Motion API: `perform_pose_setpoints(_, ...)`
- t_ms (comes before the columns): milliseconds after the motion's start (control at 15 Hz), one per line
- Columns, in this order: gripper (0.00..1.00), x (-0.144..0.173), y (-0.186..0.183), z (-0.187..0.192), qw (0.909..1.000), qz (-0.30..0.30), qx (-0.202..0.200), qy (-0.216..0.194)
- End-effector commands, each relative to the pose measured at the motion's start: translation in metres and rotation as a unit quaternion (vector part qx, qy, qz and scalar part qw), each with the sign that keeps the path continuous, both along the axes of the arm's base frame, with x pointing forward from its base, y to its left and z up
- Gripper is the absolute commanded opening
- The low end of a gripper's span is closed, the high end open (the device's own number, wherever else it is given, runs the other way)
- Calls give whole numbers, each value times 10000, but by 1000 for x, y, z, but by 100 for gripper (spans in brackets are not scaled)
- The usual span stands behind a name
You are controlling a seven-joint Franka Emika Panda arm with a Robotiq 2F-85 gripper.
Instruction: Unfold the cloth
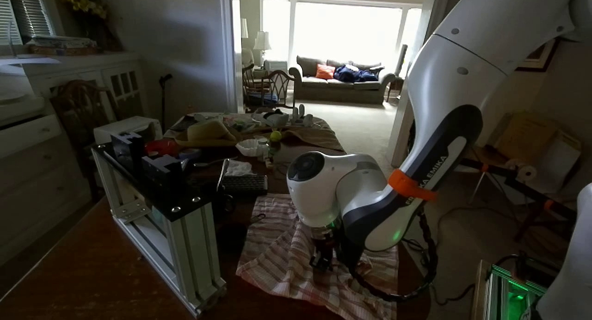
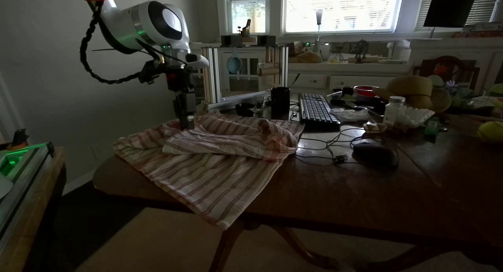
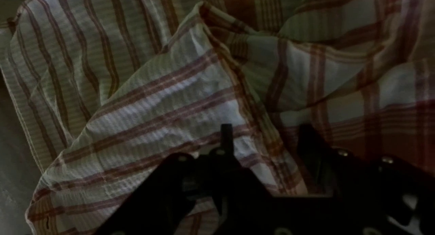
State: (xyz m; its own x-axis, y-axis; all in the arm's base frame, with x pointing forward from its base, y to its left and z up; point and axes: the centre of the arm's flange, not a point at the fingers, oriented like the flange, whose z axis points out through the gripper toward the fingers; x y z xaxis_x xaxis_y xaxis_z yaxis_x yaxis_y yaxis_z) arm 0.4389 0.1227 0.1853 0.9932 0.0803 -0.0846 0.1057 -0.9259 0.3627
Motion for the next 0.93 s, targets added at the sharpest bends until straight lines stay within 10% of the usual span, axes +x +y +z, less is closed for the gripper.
perform_pose_setpoints(0, 23, 2, 3, -10, 9997, 244, 57, -25)
perform_pose_setpoints(200, 0, 3, 4, -13, 9993, 349, 85, -61)
perform_pose_setpoints(867, 1, -21, -12, 50, 9972, 316, 465, -502)
